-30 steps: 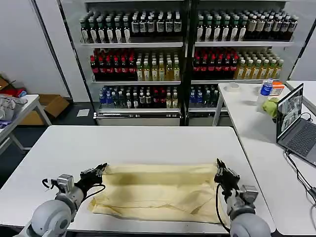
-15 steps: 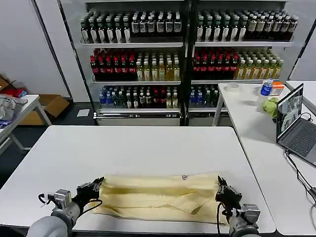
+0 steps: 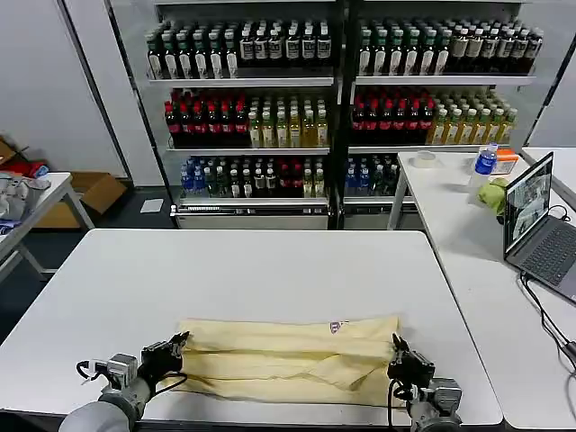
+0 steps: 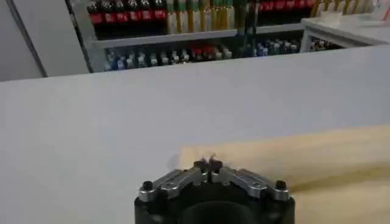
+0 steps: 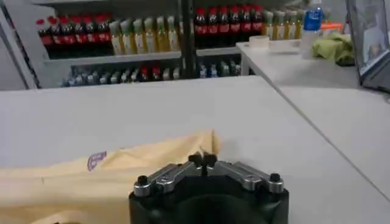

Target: Fold and organize the clothes.

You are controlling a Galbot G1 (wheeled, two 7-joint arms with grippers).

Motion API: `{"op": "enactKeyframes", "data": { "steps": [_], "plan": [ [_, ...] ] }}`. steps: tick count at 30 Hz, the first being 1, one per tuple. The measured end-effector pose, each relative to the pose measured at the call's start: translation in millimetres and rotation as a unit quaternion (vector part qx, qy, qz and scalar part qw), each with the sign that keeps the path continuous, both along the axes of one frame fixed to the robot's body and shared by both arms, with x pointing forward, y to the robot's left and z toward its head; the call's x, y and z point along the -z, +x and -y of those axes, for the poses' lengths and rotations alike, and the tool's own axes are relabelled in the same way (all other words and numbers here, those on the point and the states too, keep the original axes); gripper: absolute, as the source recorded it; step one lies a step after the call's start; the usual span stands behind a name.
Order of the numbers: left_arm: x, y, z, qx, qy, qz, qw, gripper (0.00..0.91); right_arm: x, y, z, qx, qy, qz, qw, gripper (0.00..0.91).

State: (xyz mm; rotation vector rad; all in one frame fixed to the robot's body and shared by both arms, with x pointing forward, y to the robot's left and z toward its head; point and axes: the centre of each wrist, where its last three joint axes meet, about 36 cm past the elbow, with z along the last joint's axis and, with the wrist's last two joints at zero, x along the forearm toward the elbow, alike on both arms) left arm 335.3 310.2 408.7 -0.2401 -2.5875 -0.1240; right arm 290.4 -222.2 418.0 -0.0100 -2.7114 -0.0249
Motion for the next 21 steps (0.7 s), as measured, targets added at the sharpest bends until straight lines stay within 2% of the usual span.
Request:
{"op": "enactKeyframes", "data": {
  "steps": [11,16,21],
  "plan": [
    [-4.3,-9,7,-0.021,-0.012,0.012,1.0,0.907,-8.7,-2,8,0.01,-0.04,0.047,0.998,0.907],
    [-10.9,-17,7,-0.049,-0.021,0.022,0.998,0.907,-15.2,-6,12,0.02,-0.05,0.068,0.996,0.907],
    [-15.3,-28,6,-0.085,-0.028,0.033,0.995,0.907,-15.2,-9,13,0.025,-0.053,0.076,0.995,0.907]
  ]
}}
